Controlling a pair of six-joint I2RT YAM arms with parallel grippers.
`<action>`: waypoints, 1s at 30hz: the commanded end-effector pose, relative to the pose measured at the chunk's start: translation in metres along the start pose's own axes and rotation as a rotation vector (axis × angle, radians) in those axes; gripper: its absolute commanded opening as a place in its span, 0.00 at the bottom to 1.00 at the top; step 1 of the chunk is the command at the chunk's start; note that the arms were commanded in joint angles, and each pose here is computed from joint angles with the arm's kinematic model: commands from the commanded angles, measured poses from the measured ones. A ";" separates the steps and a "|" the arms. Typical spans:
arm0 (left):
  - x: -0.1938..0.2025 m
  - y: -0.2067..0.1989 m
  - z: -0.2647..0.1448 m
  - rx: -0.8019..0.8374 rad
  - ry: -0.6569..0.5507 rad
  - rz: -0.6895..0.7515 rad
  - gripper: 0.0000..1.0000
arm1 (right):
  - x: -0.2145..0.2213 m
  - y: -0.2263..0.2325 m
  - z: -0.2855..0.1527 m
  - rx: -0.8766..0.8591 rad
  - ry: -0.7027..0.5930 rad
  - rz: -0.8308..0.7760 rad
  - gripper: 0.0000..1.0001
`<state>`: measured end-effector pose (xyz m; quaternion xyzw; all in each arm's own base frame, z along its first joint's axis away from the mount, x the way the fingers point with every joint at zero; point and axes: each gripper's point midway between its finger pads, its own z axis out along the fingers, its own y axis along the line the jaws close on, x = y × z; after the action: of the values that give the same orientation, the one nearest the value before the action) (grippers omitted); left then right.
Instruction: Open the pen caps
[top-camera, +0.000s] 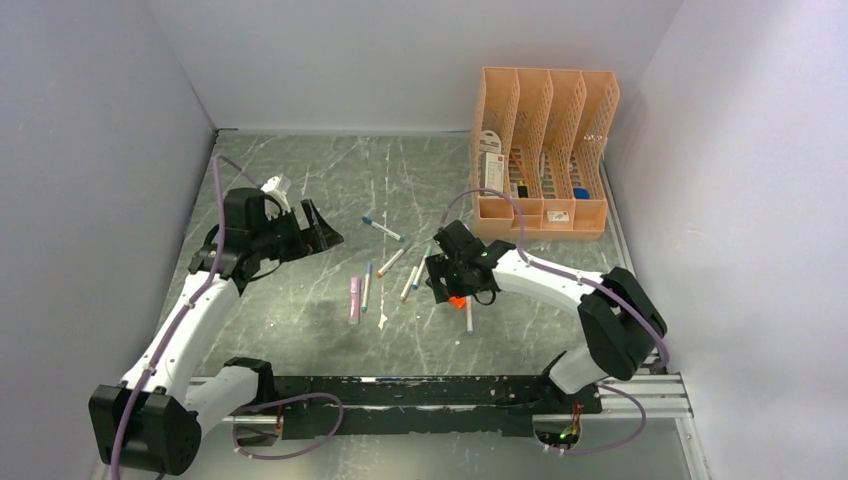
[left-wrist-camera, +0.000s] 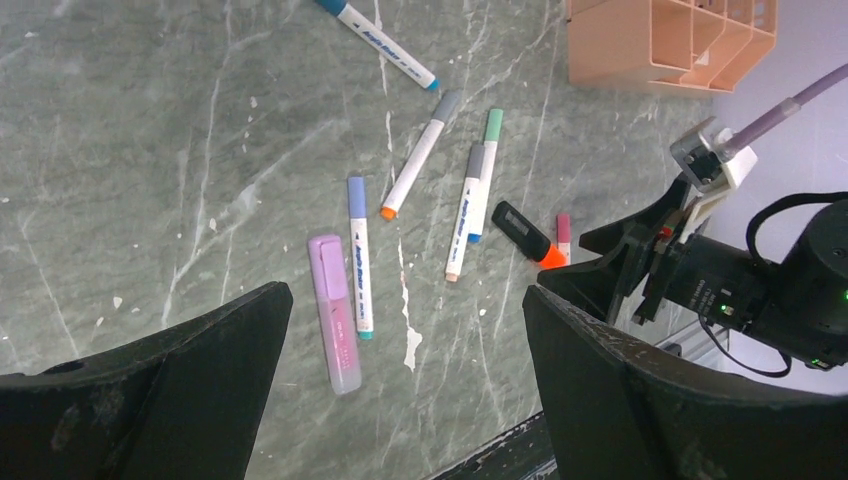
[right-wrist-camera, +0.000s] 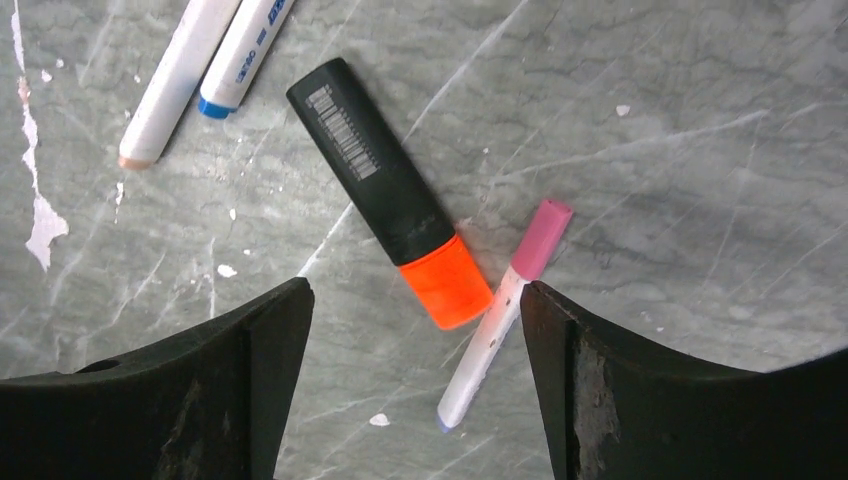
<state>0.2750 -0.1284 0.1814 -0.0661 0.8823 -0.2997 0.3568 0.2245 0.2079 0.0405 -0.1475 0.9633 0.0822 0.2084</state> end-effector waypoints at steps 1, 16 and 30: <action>-0.014 -0.015 0.000 0.078 -0.051 0.026 0.99 | -0.010 -0.005 0.001 0.059 -0.013 -0.059 0.77; -0.008 -0.003 0.005 0.021 -0.033 -0.041 0.99 | -0.007 -0.014 0.019 0.149 0.033 -0.134 0.73; 0.001 0.004 0.006 -0.001 -0.030 -0.078 0.99 | -0.002 -0.005 0.027 0.173 0.061 -0.194 0.68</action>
<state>0.2757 -0.1324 0.1724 -0.0940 0.8780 -0.3166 0.3466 0.2387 0.2071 0.0188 -0.2093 0.9571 -0.0127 0.2001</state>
